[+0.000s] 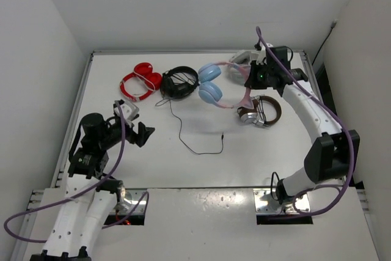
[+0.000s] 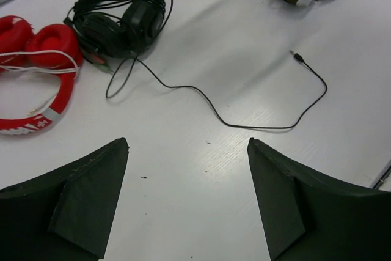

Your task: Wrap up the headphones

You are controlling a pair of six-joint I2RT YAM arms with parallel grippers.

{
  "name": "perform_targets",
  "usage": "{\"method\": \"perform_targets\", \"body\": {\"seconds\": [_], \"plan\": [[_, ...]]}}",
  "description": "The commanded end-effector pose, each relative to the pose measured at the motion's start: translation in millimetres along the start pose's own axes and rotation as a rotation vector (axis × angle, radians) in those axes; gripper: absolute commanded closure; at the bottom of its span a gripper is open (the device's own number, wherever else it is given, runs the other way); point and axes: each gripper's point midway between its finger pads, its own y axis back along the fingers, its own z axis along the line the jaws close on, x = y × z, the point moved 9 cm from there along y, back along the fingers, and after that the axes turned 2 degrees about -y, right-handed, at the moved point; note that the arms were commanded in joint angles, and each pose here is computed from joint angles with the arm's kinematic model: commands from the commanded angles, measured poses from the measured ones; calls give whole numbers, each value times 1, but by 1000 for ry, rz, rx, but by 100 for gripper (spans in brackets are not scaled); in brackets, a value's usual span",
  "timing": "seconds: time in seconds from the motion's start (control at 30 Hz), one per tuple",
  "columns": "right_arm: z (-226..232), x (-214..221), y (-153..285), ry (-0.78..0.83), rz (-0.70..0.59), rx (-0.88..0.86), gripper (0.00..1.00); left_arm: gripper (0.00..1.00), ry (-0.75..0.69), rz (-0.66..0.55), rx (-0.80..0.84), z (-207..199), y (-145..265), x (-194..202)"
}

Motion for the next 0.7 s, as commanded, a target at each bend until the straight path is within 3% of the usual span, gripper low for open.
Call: {"method": "perform_targets", "body": {"seconds": [0.0, 0.13, 0.3, 0.5, 0.67], "plan": [[19, -17, 8, -8, -70, -75, 100, 16, 26, -11, -6, 0, -10, -2], [27, -18, 7, -13, -86, -82, 100, 19, 92, 73, -78, 10, -29, 5], [29, -31, 16, -41, -130, -88, 100, 22, 178, 114, -44, 0, -52, 13], [19, -47, 25, -80, -181, -68, 100, 23, 192, 82, -39, -37, -64, 24], [8, -47, 16, -192, -166, -27, 100, 27, 297, 194, -45, -62, -74, 42]]}}
